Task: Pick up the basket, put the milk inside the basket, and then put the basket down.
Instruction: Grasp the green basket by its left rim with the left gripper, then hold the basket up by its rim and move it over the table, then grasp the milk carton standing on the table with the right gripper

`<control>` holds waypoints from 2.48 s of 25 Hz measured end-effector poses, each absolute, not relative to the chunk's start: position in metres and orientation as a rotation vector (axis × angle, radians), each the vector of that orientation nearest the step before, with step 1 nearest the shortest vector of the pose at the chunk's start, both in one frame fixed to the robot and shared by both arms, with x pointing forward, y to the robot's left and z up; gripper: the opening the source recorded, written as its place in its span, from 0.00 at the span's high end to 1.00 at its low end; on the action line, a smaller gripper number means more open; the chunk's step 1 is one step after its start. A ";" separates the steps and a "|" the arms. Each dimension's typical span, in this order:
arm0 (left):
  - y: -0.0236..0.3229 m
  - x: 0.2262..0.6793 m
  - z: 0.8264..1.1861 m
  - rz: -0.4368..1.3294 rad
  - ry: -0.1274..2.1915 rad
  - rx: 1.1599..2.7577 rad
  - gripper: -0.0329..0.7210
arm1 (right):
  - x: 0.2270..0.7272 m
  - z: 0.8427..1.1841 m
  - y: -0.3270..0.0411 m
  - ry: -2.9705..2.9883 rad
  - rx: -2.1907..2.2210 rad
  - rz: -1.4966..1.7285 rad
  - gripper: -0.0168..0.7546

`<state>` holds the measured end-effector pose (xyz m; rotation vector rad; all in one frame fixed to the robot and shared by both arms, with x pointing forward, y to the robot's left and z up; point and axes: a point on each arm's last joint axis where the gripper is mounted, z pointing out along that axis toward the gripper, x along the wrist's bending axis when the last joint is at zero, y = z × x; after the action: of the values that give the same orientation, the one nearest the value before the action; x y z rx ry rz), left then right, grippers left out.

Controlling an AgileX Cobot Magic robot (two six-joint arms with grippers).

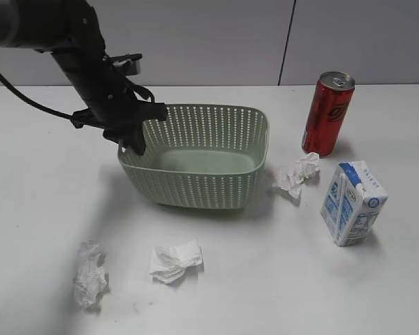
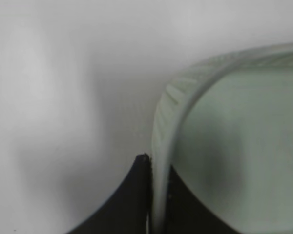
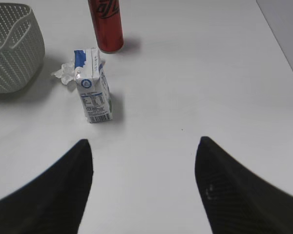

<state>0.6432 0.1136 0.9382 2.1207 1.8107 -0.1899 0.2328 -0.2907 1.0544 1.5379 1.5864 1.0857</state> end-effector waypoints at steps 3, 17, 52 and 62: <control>0.117 0.641 0.950 -0.155 1.826 2.126 0.97 | 0.233 1.054 -0.291 1.586 1.538 1.086 0.33; 0.132 0.620 1.008 -0.068 1.898 2.120 0.97 | 0.234 1.065 -0.291 1.563 1.517 1.106 0.33; 0.131 0.619 1.008 -0.092 1.908 2.115 0.97 | 0.514 1.023 -0.200 2.341 1.850 0.428 0.12; 0.131 0.619 1.008 -0.092 1.908 2.115 0.97 | 0.545 0.952 -0.191 2.373 1.933 0.262 0.13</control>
<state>0.6192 0.1313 1.0079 2.1147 1.9076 -0.0921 0.5447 -0.1907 0.9525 1.9335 2.3734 0.2620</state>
